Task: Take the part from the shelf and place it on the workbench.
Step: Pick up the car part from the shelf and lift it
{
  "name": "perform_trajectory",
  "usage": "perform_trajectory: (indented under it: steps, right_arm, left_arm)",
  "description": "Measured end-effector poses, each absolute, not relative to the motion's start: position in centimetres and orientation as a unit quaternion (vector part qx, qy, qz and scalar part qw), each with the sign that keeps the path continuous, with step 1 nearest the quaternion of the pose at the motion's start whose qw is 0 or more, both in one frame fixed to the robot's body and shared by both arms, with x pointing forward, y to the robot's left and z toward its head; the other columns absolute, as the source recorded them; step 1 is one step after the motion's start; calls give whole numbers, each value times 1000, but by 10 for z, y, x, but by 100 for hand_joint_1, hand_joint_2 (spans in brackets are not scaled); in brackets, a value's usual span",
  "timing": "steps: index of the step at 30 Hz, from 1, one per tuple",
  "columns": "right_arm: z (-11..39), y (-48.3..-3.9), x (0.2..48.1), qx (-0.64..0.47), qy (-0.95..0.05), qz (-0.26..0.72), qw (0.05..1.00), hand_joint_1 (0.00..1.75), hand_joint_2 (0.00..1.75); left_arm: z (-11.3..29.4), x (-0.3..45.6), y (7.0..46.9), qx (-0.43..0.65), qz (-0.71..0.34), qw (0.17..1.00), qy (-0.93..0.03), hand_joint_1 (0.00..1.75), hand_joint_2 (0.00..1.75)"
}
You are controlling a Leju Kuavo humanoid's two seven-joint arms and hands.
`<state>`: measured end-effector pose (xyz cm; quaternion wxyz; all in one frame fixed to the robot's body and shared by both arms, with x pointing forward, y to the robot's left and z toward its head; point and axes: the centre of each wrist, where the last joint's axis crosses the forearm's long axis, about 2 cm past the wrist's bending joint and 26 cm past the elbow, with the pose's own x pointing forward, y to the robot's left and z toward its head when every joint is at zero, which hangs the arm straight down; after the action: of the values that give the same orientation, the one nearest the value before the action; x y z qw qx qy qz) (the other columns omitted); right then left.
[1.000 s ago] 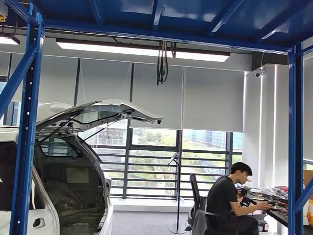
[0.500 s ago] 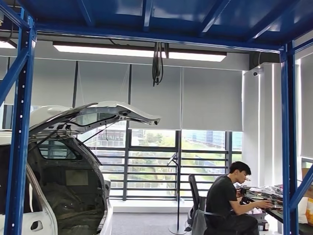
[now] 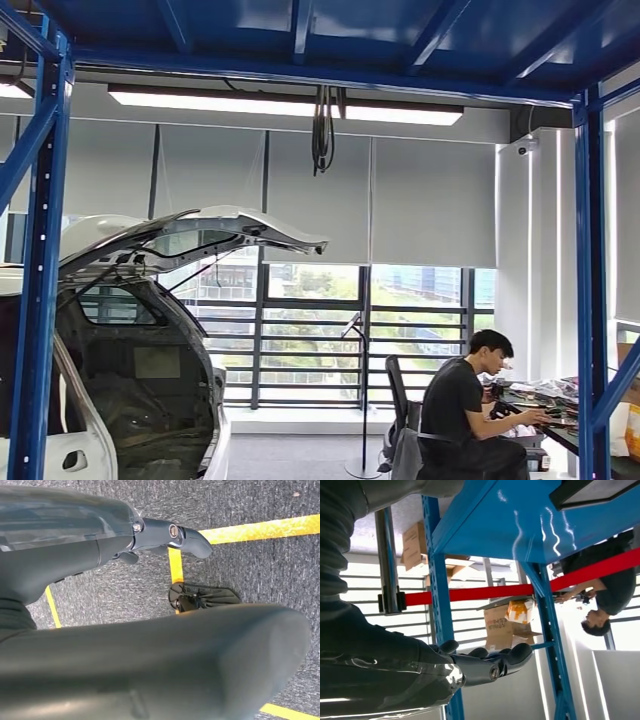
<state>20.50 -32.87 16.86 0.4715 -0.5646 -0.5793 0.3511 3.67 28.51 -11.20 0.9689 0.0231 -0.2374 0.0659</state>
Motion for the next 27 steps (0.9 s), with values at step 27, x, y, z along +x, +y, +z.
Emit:
perform_trajectory:
  steps: [27]
  right_arm:
    - [164,-326,310,-491,-570,382,537,0,175]
  left_arm:
    - [-111,46,285,15,25,968,-248,0,0]
